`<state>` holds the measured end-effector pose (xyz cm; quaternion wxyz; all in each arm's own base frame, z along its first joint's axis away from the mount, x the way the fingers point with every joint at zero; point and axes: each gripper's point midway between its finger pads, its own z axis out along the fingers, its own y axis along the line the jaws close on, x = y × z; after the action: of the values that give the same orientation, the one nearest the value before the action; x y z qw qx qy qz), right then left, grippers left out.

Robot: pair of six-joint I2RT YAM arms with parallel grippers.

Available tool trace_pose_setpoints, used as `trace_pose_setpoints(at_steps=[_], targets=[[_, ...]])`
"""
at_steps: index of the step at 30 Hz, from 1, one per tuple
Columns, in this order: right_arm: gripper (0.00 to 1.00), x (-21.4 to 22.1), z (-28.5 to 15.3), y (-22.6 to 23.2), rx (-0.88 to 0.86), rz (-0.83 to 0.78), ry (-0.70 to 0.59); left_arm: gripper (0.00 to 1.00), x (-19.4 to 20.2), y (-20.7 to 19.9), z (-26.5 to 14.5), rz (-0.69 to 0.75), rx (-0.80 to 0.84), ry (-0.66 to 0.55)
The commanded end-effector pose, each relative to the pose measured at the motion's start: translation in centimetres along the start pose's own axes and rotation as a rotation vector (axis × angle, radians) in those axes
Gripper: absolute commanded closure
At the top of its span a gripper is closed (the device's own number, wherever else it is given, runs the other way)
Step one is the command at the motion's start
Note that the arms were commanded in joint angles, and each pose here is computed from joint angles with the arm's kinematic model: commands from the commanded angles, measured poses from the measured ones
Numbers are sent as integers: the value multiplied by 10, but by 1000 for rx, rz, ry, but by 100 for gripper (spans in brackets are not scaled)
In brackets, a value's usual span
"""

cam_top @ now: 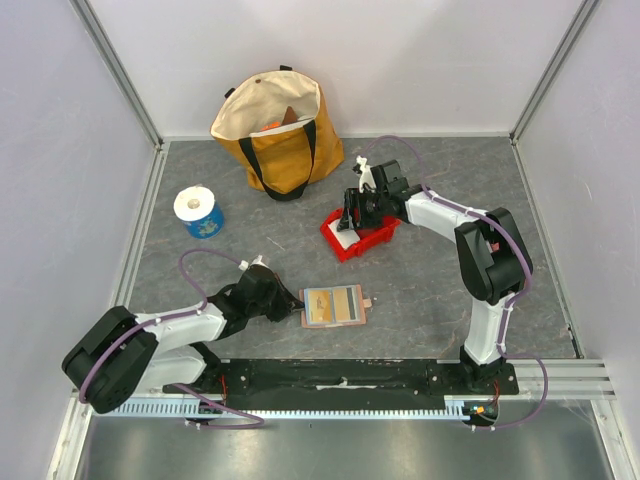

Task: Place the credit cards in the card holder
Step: Pick up the credit card from the storage box.

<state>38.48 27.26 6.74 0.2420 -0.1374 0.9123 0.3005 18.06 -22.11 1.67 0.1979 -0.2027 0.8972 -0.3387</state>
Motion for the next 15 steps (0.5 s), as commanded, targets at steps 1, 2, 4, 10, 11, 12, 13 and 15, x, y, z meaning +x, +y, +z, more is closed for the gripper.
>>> trace_pose_setpoints(at_steps=[1, 2, 4, 10, 11, 12, 13, 15], targets=[[38, -28, -19, 18, -45, -42, -80, 98, -6, -3, 2, 33, 3, -14], [39, -29, -19, 18, -46, -42, -83, 98, -5, -3, 3, 31, 2, -12], [40, -29, -20, 18, -46, -39, -85, 98, -5, -4, 3, 33, 4, -11], [43, -31, -24, 16, -41, -37, -93, 98, -5, -4, 3, 33, 5, -10], [44, -31, -23, 16, -42, -40, -92, 98, -5, -4, 3, 33, 4, -10], [45, -30, -24, 17, -43, -37, -91, 98, -5, -4, 3, 34, 5, -9], [46, -31, -24, 16, -46, -38, -92, 98, -5, -5, 3, 34, 6, -10], [48, -30, -24, 17, -52, -39, -88, 98, -5, -4, 3, 32, 5, -9]])
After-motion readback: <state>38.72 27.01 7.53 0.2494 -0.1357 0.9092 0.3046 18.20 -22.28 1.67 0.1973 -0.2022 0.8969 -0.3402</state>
